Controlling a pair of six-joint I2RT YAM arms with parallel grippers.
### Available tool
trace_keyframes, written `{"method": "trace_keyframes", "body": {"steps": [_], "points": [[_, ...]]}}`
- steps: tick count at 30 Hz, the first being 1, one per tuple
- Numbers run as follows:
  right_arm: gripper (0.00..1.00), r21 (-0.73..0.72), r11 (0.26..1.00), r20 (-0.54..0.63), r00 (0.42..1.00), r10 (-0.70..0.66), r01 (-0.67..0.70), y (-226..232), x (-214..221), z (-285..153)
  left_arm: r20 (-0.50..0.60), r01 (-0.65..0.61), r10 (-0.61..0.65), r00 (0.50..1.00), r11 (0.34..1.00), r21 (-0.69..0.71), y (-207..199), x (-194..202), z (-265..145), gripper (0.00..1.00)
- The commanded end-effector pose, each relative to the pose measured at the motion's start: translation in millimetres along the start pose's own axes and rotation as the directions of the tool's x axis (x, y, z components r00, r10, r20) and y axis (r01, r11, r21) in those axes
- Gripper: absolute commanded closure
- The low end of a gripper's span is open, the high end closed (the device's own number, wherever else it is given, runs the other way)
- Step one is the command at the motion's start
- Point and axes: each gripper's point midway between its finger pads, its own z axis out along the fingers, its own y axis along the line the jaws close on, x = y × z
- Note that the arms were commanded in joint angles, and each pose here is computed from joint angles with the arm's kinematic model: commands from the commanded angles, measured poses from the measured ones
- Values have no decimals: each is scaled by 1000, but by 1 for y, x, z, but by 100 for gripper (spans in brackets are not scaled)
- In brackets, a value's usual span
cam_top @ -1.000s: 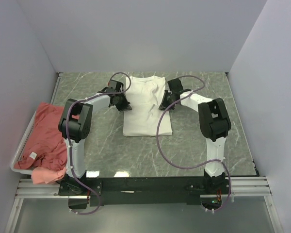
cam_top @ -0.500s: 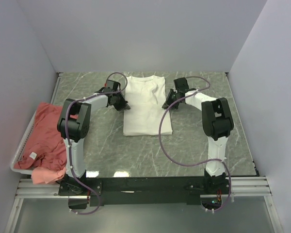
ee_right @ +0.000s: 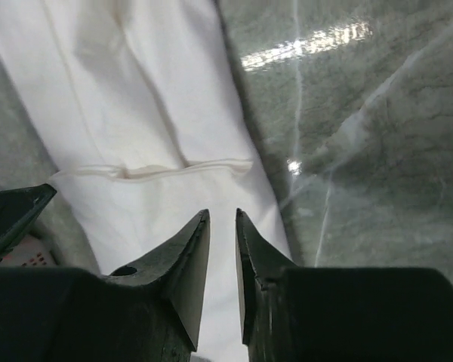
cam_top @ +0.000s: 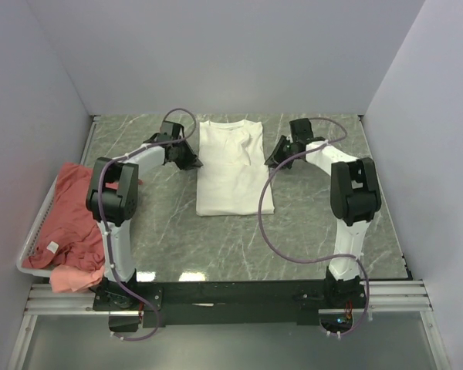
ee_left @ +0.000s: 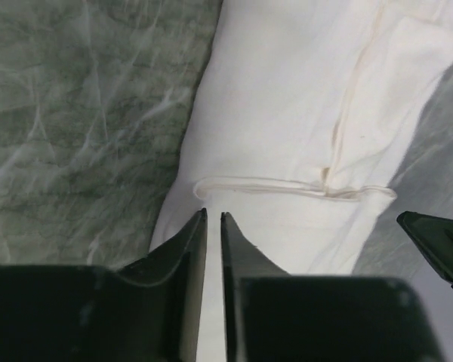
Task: Fold and stack the t-shirts
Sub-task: Fold the tshirt
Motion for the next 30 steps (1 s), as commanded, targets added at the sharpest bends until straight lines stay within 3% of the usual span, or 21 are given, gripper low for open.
{"method": "trace_keyframes", "body": {"steps": [1, 5, 10, 16, 24, 30], "points": [[72, -101, 993, 113, 992, -56, 68, 41, -24, -52, 117, -84, 67, 991, 986, 144, -61, -36, -59, 79], [72, -135, 987, 112, 991, -72, 87, 53, -2, -69, 94, -70, 55, 994, 984, 161, -63, -15, -78, 82], [72, -193, 975, 80, 992, -96, 110, 64, 47, -81, 48, -72, 64, 997, 983, 168, -62, 43, -93, 99], [72, -216, 966, 11, 989, -145, 144, 64, 110, -75, -45, -59, 67, 997, 985, 163, -40, 109, -90, 99], [73, -125, 988, -92, 991, -101, 89, 0, 158, -48, -88, -22, 32, 996, 994, 103, 9, 147, -76, 99], [73, -90, 996, -109, 994, 8, -18, -47, 165, -46, -95, -3, 7, 995, 999, 48, 36, 159, -72, 99]]}}
